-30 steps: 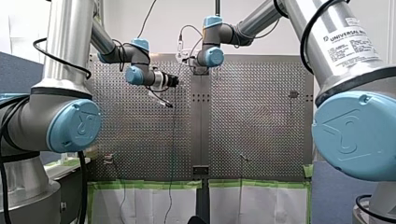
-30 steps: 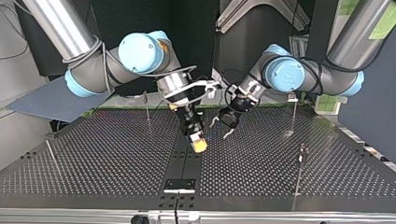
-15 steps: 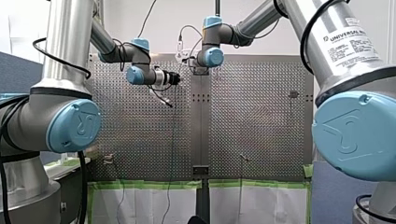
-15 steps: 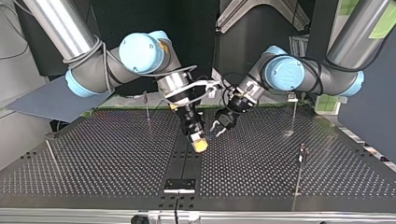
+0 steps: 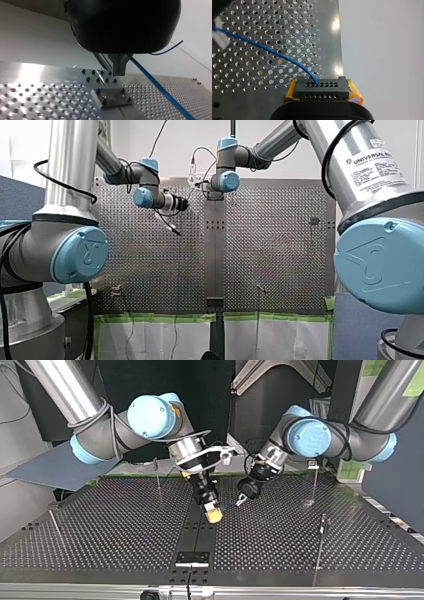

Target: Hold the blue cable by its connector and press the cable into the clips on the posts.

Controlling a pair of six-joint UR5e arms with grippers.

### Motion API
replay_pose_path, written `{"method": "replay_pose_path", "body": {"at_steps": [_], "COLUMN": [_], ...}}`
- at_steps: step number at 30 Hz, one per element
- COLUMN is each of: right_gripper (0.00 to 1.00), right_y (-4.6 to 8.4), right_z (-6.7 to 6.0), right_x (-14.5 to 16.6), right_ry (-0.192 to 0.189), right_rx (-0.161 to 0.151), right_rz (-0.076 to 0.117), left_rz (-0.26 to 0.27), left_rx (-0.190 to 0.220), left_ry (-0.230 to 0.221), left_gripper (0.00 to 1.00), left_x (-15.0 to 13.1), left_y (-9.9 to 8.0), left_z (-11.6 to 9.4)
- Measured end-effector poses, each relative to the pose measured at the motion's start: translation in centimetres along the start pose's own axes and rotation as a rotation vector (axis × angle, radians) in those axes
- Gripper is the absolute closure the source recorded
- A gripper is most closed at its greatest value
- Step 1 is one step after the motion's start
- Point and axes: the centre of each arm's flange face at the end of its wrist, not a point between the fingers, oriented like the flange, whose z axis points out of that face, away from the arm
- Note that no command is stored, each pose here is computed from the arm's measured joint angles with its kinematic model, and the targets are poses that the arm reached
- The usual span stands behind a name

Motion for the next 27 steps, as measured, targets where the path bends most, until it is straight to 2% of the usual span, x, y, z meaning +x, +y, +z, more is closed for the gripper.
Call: {"method": "replay_pose_path", "body": {"at_steps": [7, 13, 20, 27], "right_gripper": [1.0, 1.0, 1.0, 1.0], "right_y": [-0.3, -0.6, -1.1, -1.3], "right_z": [0.0, -0.1, -0.3, -0.9], "right_x": [-0.1, -0.2, -0.7, -2.0], "right_ry": [-0.003, -0.007, -0.019, -0.042], "right_rx": [0.005, 0.015, 0.058, 0.065], "right_rz": [0.001, 0.006, 0.035, 0.044], "left_rz": [0.072, 0.126, 0.182, 0.233], "left_rx": [-0.008, -0.033, -0.092, -0.158], "left_ry": [-0.071, -0.129, -0.184, -0.224], "left_gripper": [1.0, 1.0, 1.0, 1.0], "left_x": [-1.5, -2.9, -4.3, -4.8], "left_y": [-2.1, -3.8, -4.9, -5.7], "left_z": [-1.2, -2.7, -4.4, -6.6]}}
